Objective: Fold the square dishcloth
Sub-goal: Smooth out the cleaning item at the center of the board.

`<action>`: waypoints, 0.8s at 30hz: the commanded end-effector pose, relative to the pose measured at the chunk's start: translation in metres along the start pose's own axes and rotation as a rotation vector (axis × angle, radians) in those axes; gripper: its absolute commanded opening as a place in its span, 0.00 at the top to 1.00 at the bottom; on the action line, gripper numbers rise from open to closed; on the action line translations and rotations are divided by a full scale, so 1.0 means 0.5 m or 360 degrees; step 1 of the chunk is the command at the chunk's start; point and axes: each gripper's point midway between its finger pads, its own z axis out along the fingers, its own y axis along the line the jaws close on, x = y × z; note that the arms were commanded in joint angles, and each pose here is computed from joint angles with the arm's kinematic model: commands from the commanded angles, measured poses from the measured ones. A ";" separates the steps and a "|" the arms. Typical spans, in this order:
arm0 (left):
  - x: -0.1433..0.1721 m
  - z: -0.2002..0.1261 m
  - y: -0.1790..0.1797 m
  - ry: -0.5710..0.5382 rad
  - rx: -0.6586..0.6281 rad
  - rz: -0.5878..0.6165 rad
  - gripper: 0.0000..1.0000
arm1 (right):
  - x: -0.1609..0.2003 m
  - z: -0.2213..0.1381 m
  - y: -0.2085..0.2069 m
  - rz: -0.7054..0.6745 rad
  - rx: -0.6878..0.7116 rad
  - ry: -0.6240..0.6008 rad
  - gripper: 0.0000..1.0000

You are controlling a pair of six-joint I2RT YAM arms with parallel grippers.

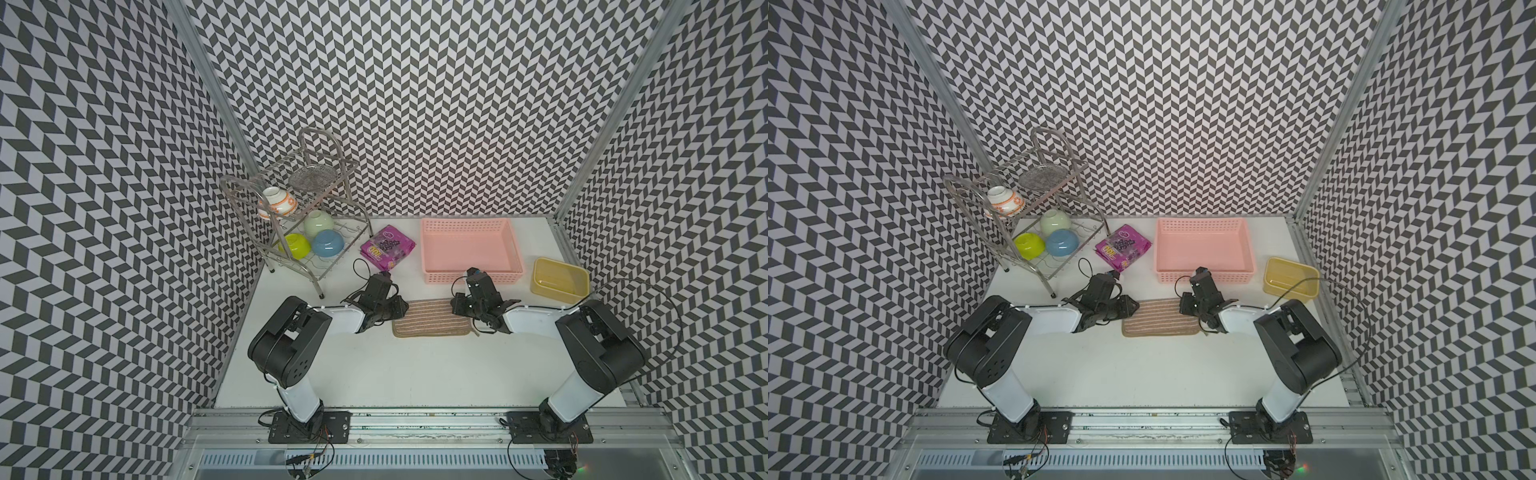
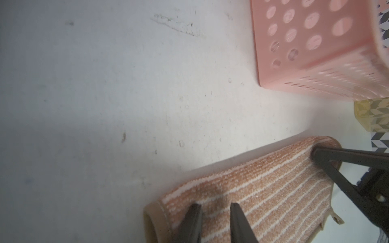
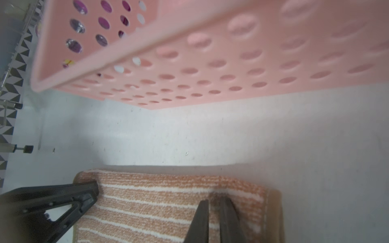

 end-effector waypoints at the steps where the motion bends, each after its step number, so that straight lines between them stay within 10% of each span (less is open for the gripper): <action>1: 0.020 0.008 0.034 0.0040 -0.0064 0.0003 0.73 | -0.029 -0.009 -0.012 0.0038 0.0001 -0.0095 0.86; 24: -0.074 -0.052 -0.054 -0.0117 0.0077 0.0117 0.64 | -0.065 -0.066 -0.028 0.0027 0.0013 -0.0200 0.82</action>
